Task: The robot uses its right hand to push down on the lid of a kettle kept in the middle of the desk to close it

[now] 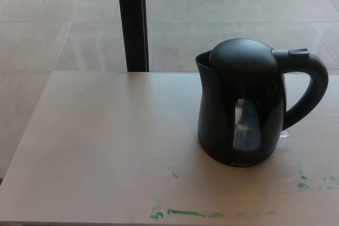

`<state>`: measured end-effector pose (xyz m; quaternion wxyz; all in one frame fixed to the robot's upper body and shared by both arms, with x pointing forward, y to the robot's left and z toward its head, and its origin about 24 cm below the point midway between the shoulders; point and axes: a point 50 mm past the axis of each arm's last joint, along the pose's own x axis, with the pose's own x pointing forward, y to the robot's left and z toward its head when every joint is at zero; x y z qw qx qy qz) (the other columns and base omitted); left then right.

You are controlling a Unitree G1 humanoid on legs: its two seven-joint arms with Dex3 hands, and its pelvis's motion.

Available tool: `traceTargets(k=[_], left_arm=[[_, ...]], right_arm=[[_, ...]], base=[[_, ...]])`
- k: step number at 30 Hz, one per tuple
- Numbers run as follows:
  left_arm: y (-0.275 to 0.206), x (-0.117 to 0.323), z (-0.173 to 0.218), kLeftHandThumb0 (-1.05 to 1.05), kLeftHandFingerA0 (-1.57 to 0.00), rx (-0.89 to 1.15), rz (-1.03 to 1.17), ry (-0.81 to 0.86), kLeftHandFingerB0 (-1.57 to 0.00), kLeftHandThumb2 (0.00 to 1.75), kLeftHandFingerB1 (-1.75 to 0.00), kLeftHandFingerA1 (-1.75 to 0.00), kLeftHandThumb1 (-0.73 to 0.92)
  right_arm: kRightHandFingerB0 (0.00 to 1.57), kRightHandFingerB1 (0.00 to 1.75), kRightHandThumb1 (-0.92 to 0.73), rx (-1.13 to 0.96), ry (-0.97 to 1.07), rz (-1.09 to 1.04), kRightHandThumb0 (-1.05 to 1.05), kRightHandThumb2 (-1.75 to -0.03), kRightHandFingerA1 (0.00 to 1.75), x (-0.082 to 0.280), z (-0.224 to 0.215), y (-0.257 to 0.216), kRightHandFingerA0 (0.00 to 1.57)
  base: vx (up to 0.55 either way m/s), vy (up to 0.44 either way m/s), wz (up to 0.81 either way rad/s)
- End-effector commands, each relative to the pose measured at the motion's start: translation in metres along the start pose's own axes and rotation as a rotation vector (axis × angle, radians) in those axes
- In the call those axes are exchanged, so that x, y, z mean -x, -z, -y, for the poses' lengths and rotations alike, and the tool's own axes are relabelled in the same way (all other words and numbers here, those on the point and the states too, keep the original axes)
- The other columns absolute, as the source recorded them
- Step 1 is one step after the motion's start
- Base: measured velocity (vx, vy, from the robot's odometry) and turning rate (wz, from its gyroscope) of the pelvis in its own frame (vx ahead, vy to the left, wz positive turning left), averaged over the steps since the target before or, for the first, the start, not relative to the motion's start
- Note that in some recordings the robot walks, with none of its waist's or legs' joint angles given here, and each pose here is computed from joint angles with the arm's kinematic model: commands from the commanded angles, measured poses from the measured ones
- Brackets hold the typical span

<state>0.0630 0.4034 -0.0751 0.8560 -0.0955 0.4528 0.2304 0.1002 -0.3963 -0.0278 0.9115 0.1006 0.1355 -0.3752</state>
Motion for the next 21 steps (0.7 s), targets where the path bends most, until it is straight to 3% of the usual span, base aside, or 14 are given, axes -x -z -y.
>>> traceTargets(k=[1, 2, 3, 4, 5, 6, 7, 8, 9, 12, 13, 16, 17, 21], left_arm=[[-0.0007, 0.0006, -0.0025, -0.76, -0.55, 0.033, -0.014, -0.020, -0.28, 0.88, -0.46, -0.65, 0.54], [-0.0018, 0.0002, -0.0021, -0.75, -0.53, 0.027, -0.011, -0.022, -0.28, 0.89, -0.46, -0.64, 0.55], [-0.0017, 0.0004, -0.0019, -0.75, -0.53, 0.023, -0.007, -0.016, -0.28, 0.89, -0.46, -0.64, 0.55], [-0.0034, -0.0001, -0.0014, -0.68, -0.57, 0.002, -0.011, -0.015, -0.31, 0.60, -0.33, -0.56, 0.65], [-0.0040, -0.0001, -0.0012, -0.67, -0.54, -0.004, -0.009, -0.012, -0.31, 0.60, -0.33, -0.55, 0.66], [-0.0038, -0.0003, -0.0010, -0.75, -0.48, 0.005, -0.012, -0.011, -0.25, 0.89, -0.45, -0.61, 0.54], [-0.0036, -0.0003, -0.0010, -0.75, -0.48, 0.010, -0.013, -0.012, -0.25, 0.89, -0.45, -0.61, 0.54], [-0.0030, -0.0004, -0.0012, -0.68, -0.55, 0.018, -0.016, -0.014, -0.31, 0.60, -0.33, -0.51, 0.64], [-0.0031, -0.0004, -0.0010, -0.75, -0.51, 0.011, -0.015, -0.014, -0.25, 0.89, -0.46, -0.62, 0.54], [-0.0040, -0.0004, -0.0006, -0.72, -0.50, -0.022, -0.009, -0.013, -0.25, 0.91, -0.47, -0.62, 0.54], [-0.0039, -0.0003, -0.0007, -0.73, -0.50, -0.018, -0.010, -0.013, -0.26, 0.90, -0.46, -0.61, 0.54], [-0.0032, -0.0004, -0.0008, -0.77, -0.51, -0.026, -0.009, -0.017, -0.27, 0.90, -0.46, -0.61, 0.56], [-0.0016, -0.0002, -0.0010, -0.68, -0.56, -0.020, -0.014, -0.015, -0.31, 0.61, -0.33, -0.51, 0.67], [-0.0010, -0.0002, -0.0014, -0.68, -0.55, 0.022, -0.014, -0.017, -0.33, 0.60, -0.33, -0.53, 0.65]], right_arm=[[0.05, 0.35, -0.74, 0.013, 0.005, 0.033, -0.81, -1.09, 0.47, 0.0009, 0.0036, -0.0080, 0.16], [0.10, 0.24, -0.91, 0.010, 0.003, 0.031, -0.80, -0.71, 0.35, 0.0015, 0.0041, -0.0078, 0.23], [0.10, 0.24, -0.91, 0.004, 0.008, 0.032, -0.80, -0.71, 0.35, 0.0017, 0.0038, -0.0077, 0.23], [0.11, 0.25, -0.92, -0.011, 0.006, 0.034, -0.81, -0.70, 0.34, 0.0008, 0.0031, -0.0071, 0.23], [0.13, 0.25, -0.92, -0.023, 0.012, 0.033, -0.80, -0.69, 0.35, 0.0000, 0.0033, -0.0067, 0.24], [0.09, 0.24, -0.91, -0.011, 0.009, 0.028, -0.80, -0.73, 0.35, -0.0004, 0.0032, -0.0072, 0.23], [0.09, 0.24, -0.91, -0.004, 0.006, 0.027, -0.80, -0.73, 0.35, -0.0007, 0.0027, -0.0077, 0.23], [0.10, 0.24, -0.91, -0.005, 0.009, 0.027, -0.81, -0.72, 0.34, -0.0014, 0.0030, -0.0071, 0.23], [0.10, 0.24, -0.91, -0.004, 0.009, 0.027, -0.81, -0.71, 0.34, -0.0016, 0.0033, -0.0067, 0.23], [0.11, 0.25, -0.92, 0.023, 0.000, 0.026, -0.82, -0.72, 0.34, -0.0007, 0.0033, -0.0076, 0.23], [0.07, 0.38, -0.73, 0.006, 0.007, 0.029, -0.80, -1.08, 0.47, -0.0010, 0.0032, -0.0067, 0.17], [0.06, 0.38, -0.73, 0.016, 0.012, 0.024, -0.80, -1.09, 0.47, -0.0015, 0.0036, -0.0064, 0.18], [0.12, 0.25, -0.92, 0.017, 0.009, 0.021, -0.81, -0.71, 0.34, -0.0012, 0.0038, -0.0069, 0.25], [0.14, 0.27, -0.92, 0.007, 0.008, 0.026, -0.82, -0.69, 0.35, -0.0001, 0.0030, -0.0072, 0.26]], base=[[0.00, 0.000, 0.00], [0.00, 0.000, 0.00], [0.00, 0.000, 0.00], [0.00, 0.000, 0.00], [0.00, 0.000, 0.00], [0.00, 0.000, 0.00], [0.00, 0.000, 0.00], [0.00, 0.000, 0.00], [0.00, 0.000, 0.00], [0.00, 0.000, 0.00], [0.00, 0.000, 0.00], [0.00, 0.000, 0.00], [0.00, 0.000, 0.00], [0.00, 0.000, 0.00]])
